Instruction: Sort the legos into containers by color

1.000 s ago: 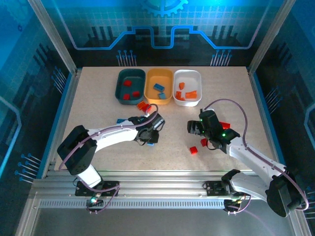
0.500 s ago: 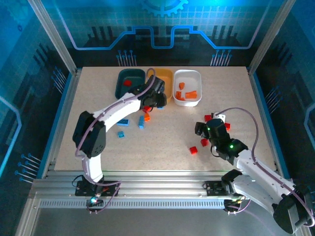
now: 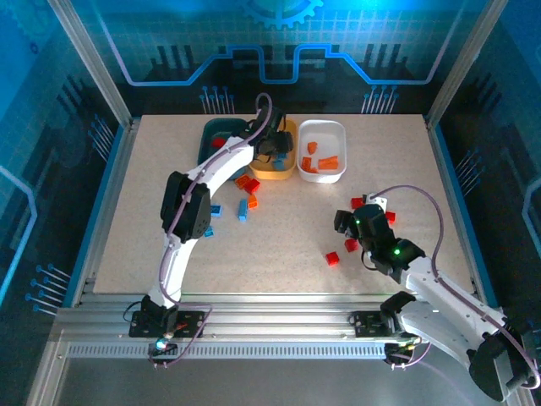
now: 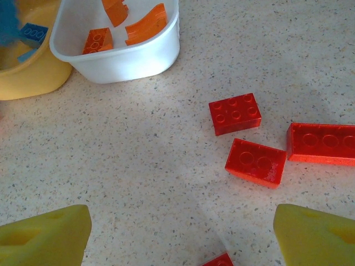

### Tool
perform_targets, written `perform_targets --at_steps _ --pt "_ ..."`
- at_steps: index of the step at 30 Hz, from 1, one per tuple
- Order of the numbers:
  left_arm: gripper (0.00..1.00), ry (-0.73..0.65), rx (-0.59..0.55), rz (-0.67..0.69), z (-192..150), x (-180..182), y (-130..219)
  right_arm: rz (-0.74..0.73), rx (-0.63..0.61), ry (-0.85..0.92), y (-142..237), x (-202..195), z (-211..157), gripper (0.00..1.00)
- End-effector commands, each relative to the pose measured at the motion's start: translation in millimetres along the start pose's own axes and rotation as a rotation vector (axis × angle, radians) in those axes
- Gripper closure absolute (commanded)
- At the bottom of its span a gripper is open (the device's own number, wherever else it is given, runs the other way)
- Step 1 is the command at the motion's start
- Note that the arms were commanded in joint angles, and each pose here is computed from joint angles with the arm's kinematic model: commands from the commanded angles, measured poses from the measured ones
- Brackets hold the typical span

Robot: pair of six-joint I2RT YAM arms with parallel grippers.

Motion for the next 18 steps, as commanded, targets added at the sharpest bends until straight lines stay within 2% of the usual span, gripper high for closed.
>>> perform_targets --at_steps 1,3,4,7,8,10,14,18 --pt "0.31 -0.002 0.001 0.004 8.0 0.0 3.2 0.002 -0.021 -0.009 0.9 -1.3 2.6 0.13" --pt "0.17 -0.010 -0.019 -0.005 13.0 -3.7 11.7 0.003 -0.022 -0.006 0.4 -1.0 2.5 0.13" --pt "0.13 -0.013 -0.029 -0.013 15.9 -6.3 18.0 0.004 -0.020 -0.004 -0.2 -0.8 1.9 0.13" --pt "0.07 -0.015 -0.049 -0.055 21.1 -13.1 46.6 0.008 -0.015 -0.001 -1.8 0.5 1.7 0.13" --pt "0.02 -0.009 -0.063 -0.072 20.8 -13.1 59.8 0.013 -0.015 -0.001 -2.2 1.3 2.1 0.13" --pt "0.01 0.020 -0.089 -0.085 15.9 -4.8 85.0 0.021 -0.008 0.002 -3.6 3.1 1.3 0.13" --pt "0.01 0.109 -0.126 -0.012 -15.8 44.4 129.6 0.037 -0.001 0.008 -5.8 6.9 1.0 0.13" --pt "0.01 0.175 -0.153 0.204 -54.7 113.9 162.8 0.039 0.007 0.015 -7.0 9.0 1.5 0.13"
Point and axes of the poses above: each hand's point on the last joint's axis, 136 mm out from that joint toward the fingers, its own y axis back along the fingers, its own x axis along the line the jaws close on, z = x × y, the point moved 6 cm from there along y, back along the fingers, and after that the axes turned 15 degrees about y, right-handed, at the moved point
